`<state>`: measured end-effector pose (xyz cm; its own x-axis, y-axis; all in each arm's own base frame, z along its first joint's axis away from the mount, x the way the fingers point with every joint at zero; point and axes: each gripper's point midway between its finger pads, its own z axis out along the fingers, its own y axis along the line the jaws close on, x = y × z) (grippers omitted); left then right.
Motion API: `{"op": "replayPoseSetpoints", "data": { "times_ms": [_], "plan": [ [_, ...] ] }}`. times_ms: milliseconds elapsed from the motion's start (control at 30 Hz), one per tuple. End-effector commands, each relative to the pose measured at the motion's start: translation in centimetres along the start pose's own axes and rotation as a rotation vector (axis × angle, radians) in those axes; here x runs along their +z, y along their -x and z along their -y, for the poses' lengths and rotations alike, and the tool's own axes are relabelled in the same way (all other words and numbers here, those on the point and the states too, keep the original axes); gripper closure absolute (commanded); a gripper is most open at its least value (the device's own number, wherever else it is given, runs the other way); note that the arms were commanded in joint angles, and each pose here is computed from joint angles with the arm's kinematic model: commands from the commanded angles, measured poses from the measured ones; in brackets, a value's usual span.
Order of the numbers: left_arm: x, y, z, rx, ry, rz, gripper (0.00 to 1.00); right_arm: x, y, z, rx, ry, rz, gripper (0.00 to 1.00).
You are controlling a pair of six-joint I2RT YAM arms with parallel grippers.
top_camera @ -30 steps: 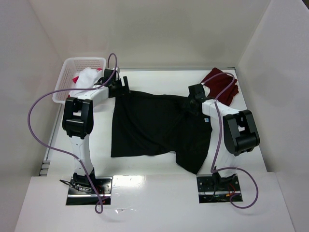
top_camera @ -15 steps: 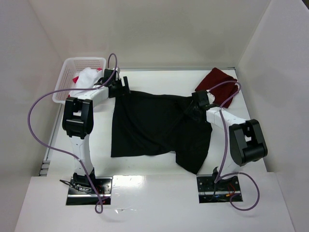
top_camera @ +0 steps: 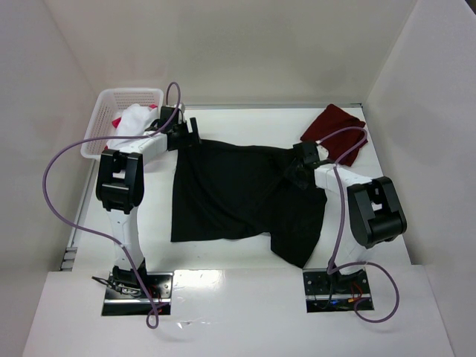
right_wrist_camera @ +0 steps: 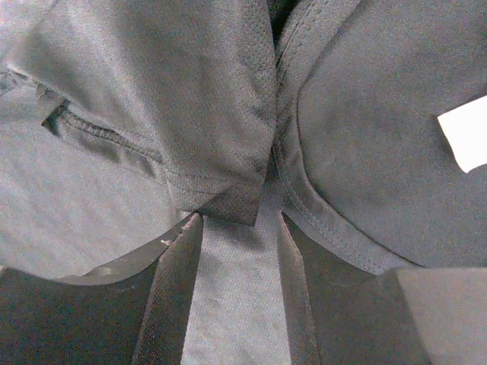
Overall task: Fold and stack the t-shirts
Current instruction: Flatten out the tshirt
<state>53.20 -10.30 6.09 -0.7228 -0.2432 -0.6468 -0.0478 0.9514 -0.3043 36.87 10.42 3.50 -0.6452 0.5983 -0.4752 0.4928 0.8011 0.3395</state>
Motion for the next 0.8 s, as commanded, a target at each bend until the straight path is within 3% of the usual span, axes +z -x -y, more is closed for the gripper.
{"op": "replayPoseSetpoints", "data": {
  "times_ms": [0,533,767],
  "plan": [
    [0.3,0.3,0.2,0.009,-0.012,0.015,0.08,0.4,1.4,-1.5,0.021,0.024,0.062,0.51],
    [0.5,0.1,-0.4,0.002,-0.003,0.009,0.08,1.0,3.9,-2.3,0.004,0.0,0.141,0.59],
    [0.5,0.1,-0.4,0.002,-0.003,0.009,0.08,2.1,3.5,-2.2,-0.002,-0.019,0.125,0.76]
  ]
}}
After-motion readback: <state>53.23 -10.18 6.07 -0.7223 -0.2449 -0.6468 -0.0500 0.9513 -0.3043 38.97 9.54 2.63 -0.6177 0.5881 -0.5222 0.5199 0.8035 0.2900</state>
